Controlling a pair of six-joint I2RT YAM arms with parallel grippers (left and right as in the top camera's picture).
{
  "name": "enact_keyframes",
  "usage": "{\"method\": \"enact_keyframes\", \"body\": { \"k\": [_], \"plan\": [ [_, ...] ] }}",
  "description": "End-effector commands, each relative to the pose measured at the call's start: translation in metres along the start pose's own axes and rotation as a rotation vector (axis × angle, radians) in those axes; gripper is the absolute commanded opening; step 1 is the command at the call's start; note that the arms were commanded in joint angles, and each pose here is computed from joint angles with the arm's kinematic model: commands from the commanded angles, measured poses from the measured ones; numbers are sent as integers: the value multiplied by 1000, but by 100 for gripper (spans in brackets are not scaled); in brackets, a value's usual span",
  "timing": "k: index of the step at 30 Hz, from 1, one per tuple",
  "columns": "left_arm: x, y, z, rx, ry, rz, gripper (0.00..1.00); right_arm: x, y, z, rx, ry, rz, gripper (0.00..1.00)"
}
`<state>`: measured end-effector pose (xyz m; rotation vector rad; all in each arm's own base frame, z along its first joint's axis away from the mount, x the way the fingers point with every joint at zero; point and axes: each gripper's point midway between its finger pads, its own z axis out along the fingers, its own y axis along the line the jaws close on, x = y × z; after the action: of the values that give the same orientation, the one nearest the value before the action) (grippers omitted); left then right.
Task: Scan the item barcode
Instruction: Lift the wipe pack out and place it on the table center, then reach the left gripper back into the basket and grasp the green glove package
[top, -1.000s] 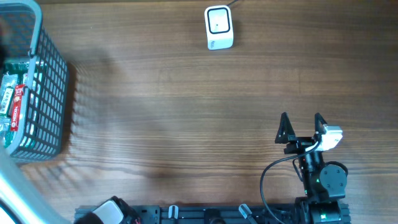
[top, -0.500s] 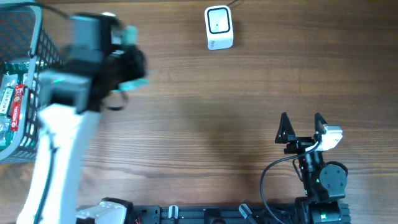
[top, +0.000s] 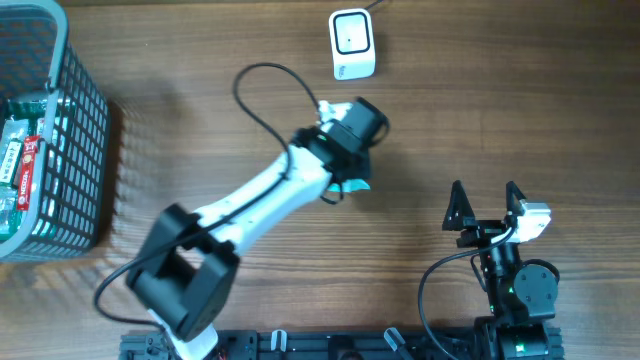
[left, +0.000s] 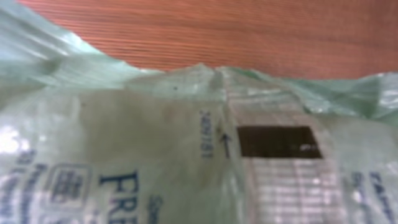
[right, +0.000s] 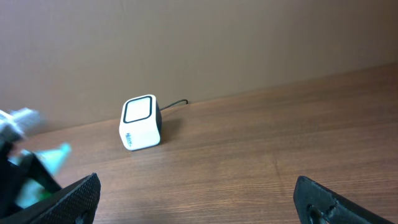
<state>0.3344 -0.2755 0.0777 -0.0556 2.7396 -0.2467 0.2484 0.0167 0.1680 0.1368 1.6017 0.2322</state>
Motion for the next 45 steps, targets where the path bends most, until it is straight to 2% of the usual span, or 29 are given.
{"method": "enact_keyframes", "body": {
  "k": [1, 4, 5, 7, 11, 13, 17, 20, 24, 28, 33, 37, 41, 43, 45],
  "plan": [
    [4, -15, 11, -28, -69, 23, 38, -2, -2, 0, 13, -9, 3, 100],
    [11, -27, 17, -19, -78, 47, 42, -2, -2, 0, 13, -9, 4, 100],
    [12, -28, 18, -17, -77, 50, 46, -2, -2, 0, 13, -9, 4, 100],
    [14, -29, 19, -18, -73, 56, 57, -2, -2, 0, 13, -9, 4, 100],
    [18, -33, 19, -6, -61, 61, 88, -2, -2, 0, 13, -9, 4, 100],
    [20, -35, 19, 8, -47, 62, 96, -2, -2, 0, 13, -9, 4, 100],
    [17, -38, 17, 19, -56, 76, 100, -2, -2, 0, 13, -9, 4, 100],
    [2, -46, 0, 55, -104, 110, 100, -2, -2, 0, 13, -9, 4, 100],
    [-39, -58, -49, 102, -244, 168, 100, -2, -2, 0, 13, -10, 4, 100],
    [-82, -34, -97, 85, -386, 150, 100, -2, -2, 0, 13, -9, 3, 100],
    [-135, 49, -161, -59, -538, 98, 100, -2, -2, 0, 13, -10, 4, 100],
    [-171, 152, -235, -247, -679, 94, 100, -2, -2, 0, 13, -9, 3, 100],
    [-184, 251, -320, -437, -860, -24, 100, -2, -2, 0, 13, -9, 4, 100],
    [-179, 313, -374, -605, -957, -90, 100, -2, -2, 0, 13, -9, 4, 100],
    [-170, 354, -406, -732, -996, -114, 100, -2, -2, 0, 13, -9, 3, 100]
  ]
}}
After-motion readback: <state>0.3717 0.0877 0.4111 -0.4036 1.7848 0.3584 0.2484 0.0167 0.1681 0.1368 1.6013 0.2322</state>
